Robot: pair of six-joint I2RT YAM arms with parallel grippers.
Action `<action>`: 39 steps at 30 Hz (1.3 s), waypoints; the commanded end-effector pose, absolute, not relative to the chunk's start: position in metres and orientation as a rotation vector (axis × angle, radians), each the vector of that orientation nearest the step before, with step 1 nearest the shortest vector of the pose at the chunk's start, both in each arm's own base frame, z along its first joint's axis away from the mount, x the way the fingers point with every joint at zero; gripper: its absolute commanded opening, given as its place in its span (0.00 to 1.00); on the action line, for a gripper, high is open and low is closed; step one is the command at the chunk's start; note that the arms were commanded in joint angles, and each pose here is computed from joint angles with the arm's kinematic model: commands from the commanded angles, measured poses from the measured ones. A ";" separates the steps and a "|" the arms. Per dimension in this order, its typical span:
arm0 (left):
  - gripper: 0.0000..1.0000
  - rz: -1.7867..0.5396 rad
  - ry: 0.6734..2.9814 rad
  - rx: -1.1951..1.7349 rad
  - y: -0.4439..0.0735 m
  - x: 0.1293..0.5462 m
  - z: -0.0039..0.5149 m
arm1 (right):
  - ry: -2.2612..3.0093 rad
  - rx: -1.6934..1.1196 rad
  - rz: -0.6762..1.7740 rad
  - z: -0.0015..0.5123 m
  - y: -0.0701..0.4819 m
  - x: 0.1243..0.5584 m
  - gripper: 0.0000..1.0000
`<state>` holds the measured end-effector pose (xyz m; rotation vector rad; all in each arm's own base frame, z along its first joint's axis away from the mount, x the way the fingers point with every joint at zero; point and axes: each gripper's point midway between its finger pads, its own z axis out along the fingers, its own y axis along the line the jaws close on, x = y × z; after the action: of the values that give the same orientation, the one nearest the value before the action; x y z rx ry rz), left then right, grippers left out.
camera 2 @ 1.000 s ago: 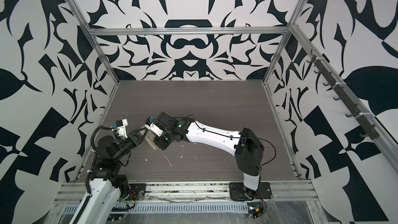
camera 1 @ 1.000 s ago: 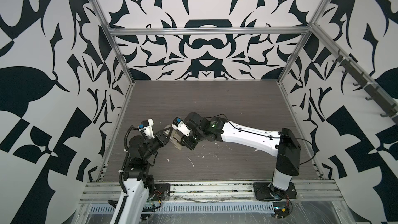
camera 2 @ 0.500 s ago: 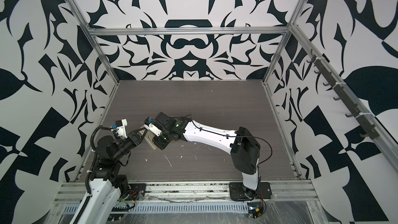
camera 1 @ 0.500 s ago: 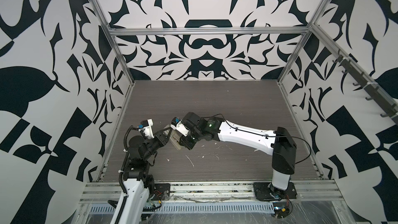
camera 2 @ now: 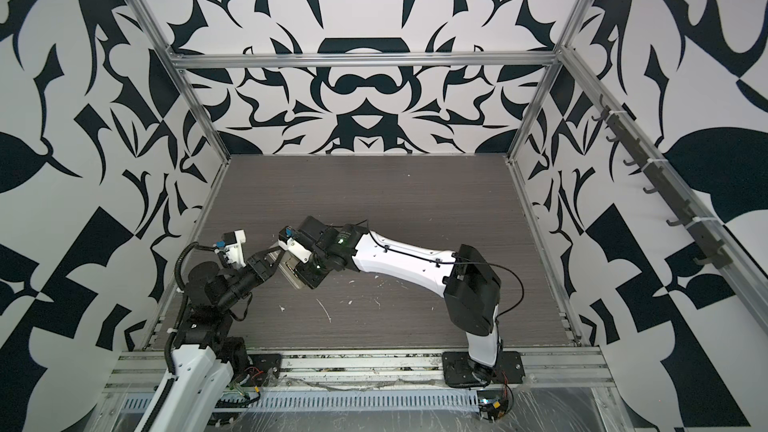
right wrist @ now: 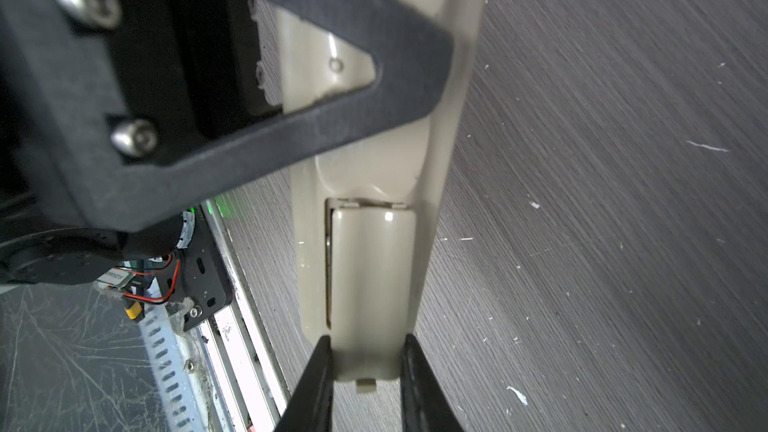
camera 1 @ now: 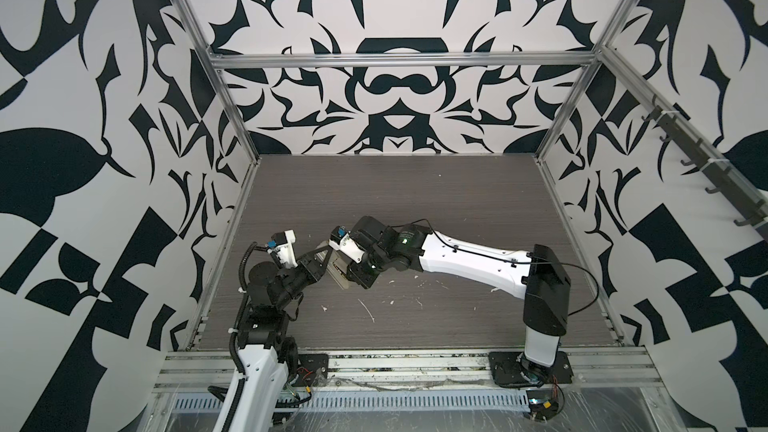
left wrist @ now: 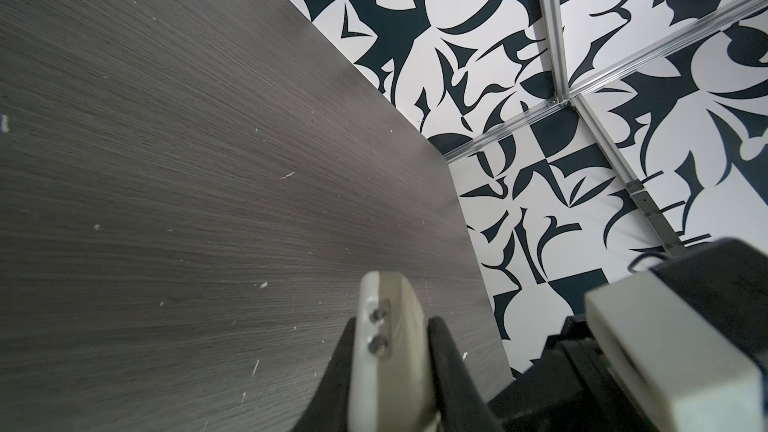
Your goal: Load the batteries into the remote control
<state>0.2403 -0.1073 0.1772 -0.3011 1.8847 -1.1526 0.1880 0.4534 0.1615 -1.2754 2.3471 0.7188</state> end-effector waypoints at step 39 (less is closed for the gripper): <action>0.00 -1.128 1.858 -0.266 -0.106 0.240 0.189 | 2.330 -1.307 0.672 0.177 0.465 0.188 0.00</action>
<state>0.2401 -0.1043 0.1708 -0.3190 1.9056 -1.1267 0.1859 0.4566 0.1576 -1.3057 2.3867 0.6596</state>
